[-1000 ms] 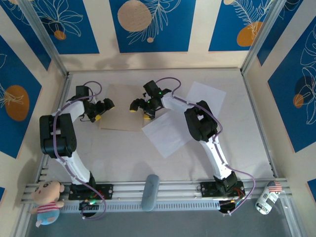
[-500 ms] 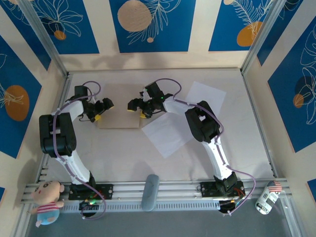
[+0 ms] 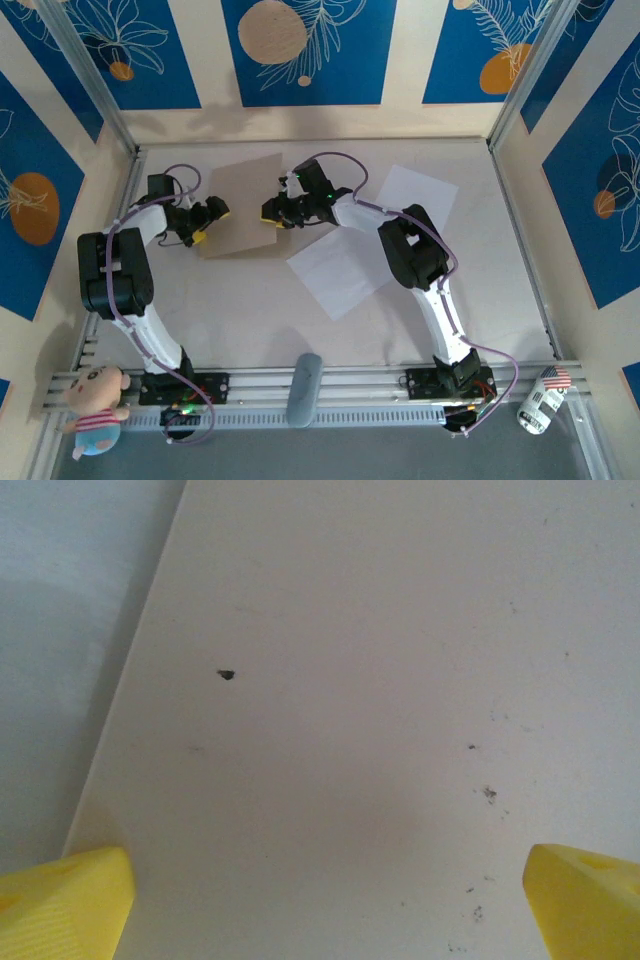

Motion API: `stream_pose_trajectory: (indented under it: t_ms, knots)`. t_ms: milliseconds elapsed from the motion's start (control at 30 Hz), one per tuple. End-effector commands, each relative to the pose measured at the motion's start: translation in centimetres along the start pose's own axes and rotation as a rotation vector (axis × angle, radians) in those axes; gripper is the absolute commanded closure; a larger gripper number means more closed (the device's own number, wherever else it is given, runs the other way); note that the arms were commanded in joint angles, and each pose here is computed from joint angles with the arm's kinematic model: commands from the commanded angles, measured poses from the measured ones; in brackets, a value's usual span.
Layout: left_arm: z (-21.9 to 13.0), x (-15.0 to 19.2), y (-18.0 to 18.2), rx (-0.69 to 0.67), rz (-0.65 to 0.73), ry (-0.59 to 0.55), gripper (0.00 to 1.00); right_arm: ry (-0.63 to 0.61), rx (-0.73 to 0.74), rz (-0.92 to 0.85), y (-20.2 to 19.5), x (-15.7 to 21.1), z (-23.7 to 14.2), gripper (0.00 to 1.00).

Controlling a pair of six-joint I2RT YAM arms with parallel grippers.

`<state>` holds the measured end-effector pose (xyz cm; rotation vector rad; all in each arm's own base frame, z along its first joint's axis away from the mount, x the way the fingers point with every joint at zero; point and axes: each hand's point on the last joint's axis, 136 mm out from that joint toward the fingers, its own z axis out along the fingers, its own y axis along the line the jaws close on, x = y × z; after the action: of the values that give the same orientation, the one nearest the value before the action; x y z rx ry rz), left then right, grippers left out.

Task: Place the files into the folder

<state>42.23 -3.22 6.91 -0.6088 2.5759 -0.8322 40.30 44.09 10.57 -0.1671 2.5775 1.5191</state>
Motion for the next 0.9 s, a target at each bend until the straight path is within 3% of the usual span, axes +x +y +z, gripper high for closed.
stream_pose_trajectory:
  t_ms: [0,300,867]
  knots:
    - [0.1,1.0,-0.5,0.065,-0.021,0.036,0.0,-0.007,-0.032,-0.066,3.1,0.0,-1.6,0.79]
    - [0.7,2.3,-1.3,0.126,-0.018,0.061,0.0,-0.031,0.026,-0.091,2.2,0.0,-4.1,0.91]
    - [1.8,4.8,-4.5,0.192,0.02,0.106,0.0,-0.06,0.123,-0.089,0.0,0.5,-9.6,0.93]
